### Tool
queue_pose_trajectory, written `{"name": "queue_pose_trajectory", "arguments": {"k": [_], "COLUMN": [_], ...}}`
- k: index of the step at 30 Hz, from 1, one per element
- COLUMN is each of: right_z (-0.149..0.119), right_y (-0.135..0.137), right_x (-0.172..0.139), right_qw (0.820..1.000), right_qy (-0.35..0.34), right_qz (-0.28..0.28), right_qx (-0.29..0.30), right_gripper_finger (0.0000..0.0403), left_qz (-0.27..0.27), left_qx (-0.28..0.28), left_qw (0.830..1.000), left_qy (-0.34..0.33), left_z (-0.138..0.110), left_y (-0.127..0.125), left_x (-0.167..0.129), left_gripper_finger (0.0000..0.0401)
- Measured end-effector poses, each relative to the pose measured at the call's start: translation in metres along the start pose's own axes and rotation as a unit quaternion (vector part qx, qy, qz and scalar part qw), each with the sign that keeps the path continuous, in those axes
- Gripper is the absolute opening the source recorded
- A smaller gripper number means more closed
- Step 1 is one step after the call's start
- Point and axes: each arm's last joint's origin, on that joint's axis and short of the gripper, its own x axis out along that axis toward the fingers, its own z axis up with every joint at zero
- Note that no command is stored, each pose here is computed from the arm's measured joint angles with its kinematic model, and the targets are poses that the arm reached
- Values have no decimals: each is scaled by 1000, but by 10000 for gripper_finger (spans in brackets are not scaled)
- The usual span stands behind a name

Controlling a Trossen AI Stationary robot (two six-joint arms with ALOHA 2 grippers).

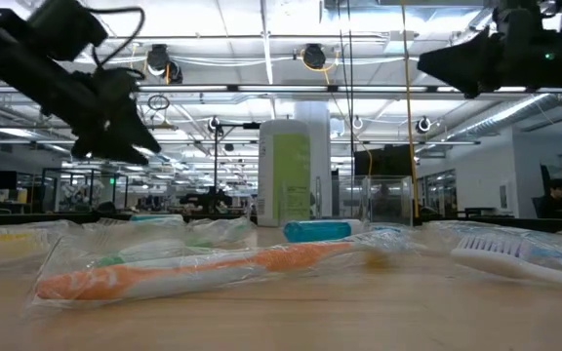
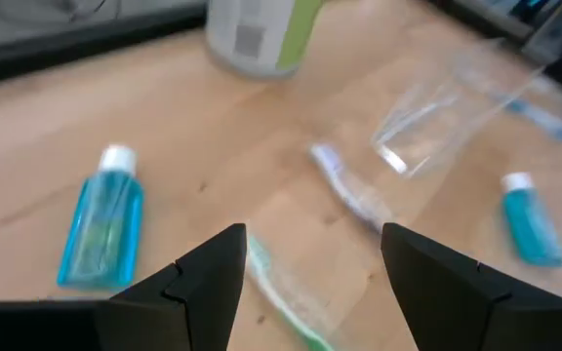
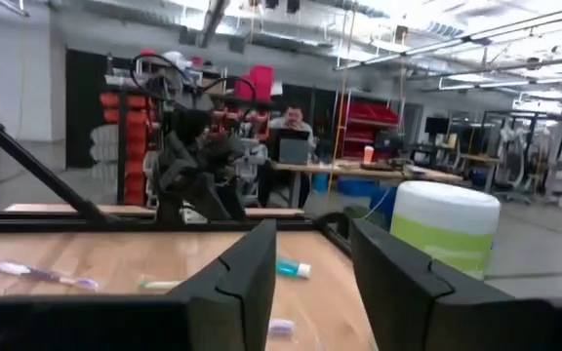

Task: Pick & Place toothbrushing station
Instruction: Put the top left green toothbrush into the transparent organizer

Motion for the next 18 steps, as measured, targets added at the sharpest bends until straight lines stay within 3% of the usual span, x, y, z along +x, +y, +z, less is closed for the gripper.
{"name": "queue_pose_trajectory", "arguments": {"k": [10,18], "right_z": [-12,-17], "right_y": [-8,-12], "right_x": [15,19], "right_qw": [997,996], "right_qy": [37,50], "right_qz": [-64,-80], "right_qx": [12,10], "right_gripper_finger": [126,125], "left_qz": [52,44], "left_qx": [-56,-74], "left_qw": [994,991], "left_qy": [80,102], "left_z": [-10,-17], "left_y": [-2,-3], "left_x": [33,48], "left_gripper_finger": [243,243]}}
